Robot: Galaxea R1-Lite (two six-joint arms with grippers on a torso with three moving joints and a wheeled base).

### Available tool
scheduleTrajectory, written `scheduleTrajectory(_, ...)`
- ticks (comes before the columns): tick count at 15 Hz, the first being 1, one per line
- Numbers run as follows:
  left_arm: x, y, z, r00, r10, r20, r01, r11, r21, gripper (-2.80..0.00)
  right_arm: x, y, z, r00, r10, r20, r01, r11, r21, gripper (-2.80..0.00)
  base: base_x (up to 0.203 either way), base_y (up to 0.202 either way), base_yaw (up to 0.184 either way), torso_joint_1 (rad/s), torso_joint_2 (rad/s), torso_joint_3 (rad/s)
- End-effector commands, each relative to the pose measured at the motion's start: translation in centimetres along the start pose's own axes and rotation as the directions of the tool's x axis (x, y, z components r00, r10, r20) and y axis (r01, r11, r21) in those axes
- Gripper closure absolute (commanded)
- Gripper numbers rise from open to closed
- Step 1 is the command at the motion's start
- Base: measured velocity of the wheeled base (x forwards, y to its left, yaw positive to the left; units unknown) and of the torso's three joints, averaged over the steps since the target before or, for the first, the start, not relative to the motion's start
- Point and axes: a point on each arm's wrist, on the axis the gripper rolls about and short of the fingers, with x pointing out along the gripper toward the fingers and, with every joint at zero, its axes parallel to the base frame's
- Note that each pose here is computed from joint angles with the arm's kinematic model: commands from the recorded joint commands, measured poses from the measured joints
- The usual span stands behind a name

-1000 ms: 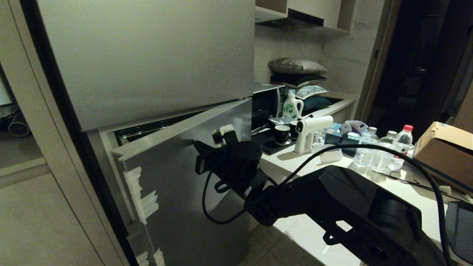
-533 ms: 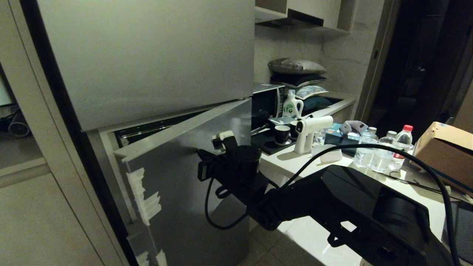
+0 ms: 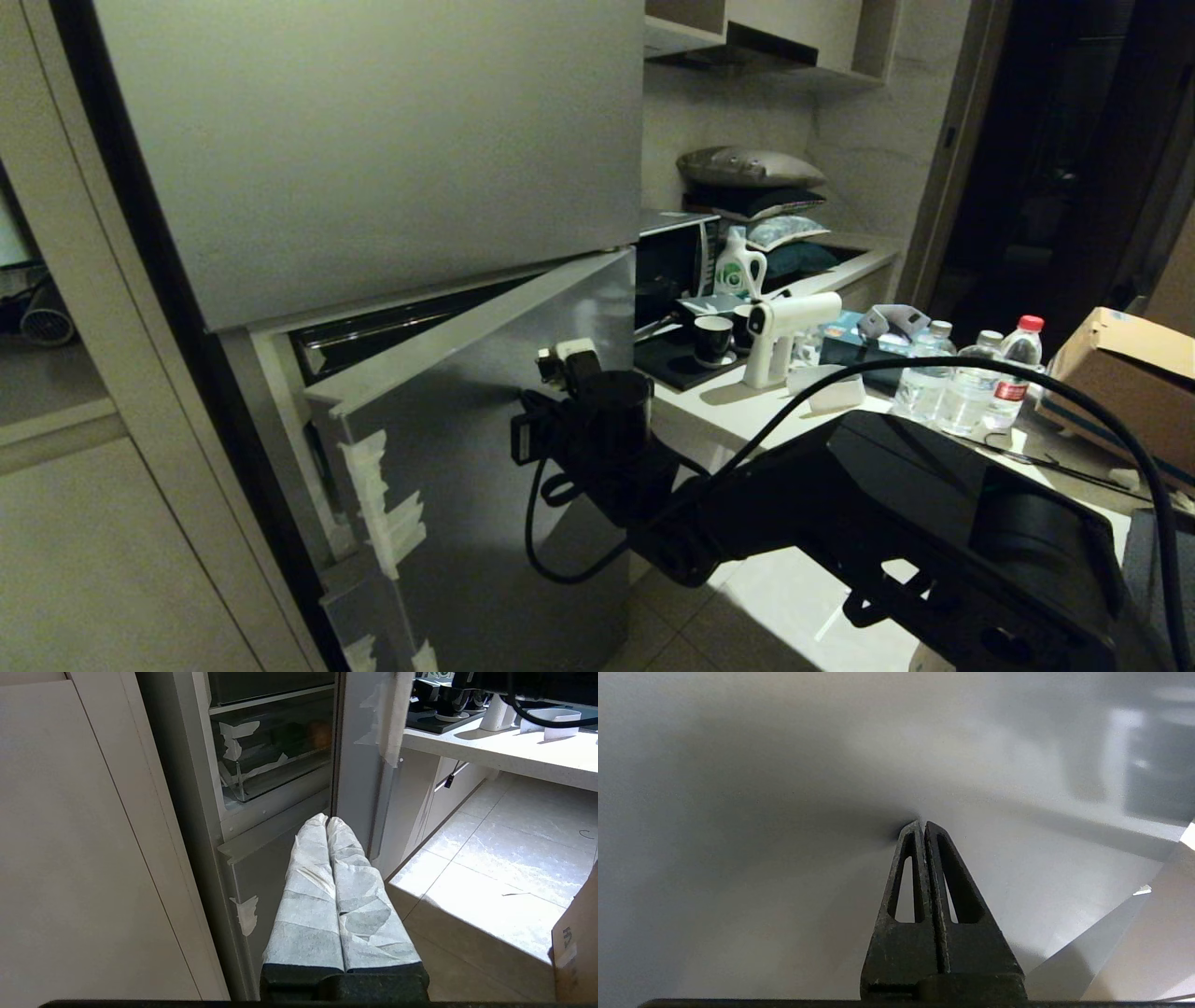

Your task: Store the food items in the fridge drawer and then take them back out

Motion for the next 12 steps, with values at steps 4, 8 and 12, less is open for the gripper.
scheduleTrajectory(4,0.0,0.0,0.0,1.0,0.0,-0.001,0.0,1.0,0.0,0.0,-0.4,0.1,0.6,1.0,0.002,0.006,-0.002,1.0,0.0,0.0,0.0,0.0,0.0,0.0,0.0,0.0)
scheduleTrajectory(8,0.0,0.0,0.0,1.0,0.0,-0.002,0.0,1.0,0.0,0.0,-0.6,0.2,0.1,1.0,0.005,-0.009,-0.005,1.0,0.0,0.0,0.0,0.0,0.0,0.0,0.0,0.0)
scheduleTrajectory(12,0.0,0.0,0.0,1.0,0.0,-0.002,0.0,1.0,0.0,0.0,-0.8,0.2,-0.3,1.0,0.003,-0.026,-0.004,1.0,-0.006,0.0,-0.002,-0.005,0.134,0.001,0.0,0.002)
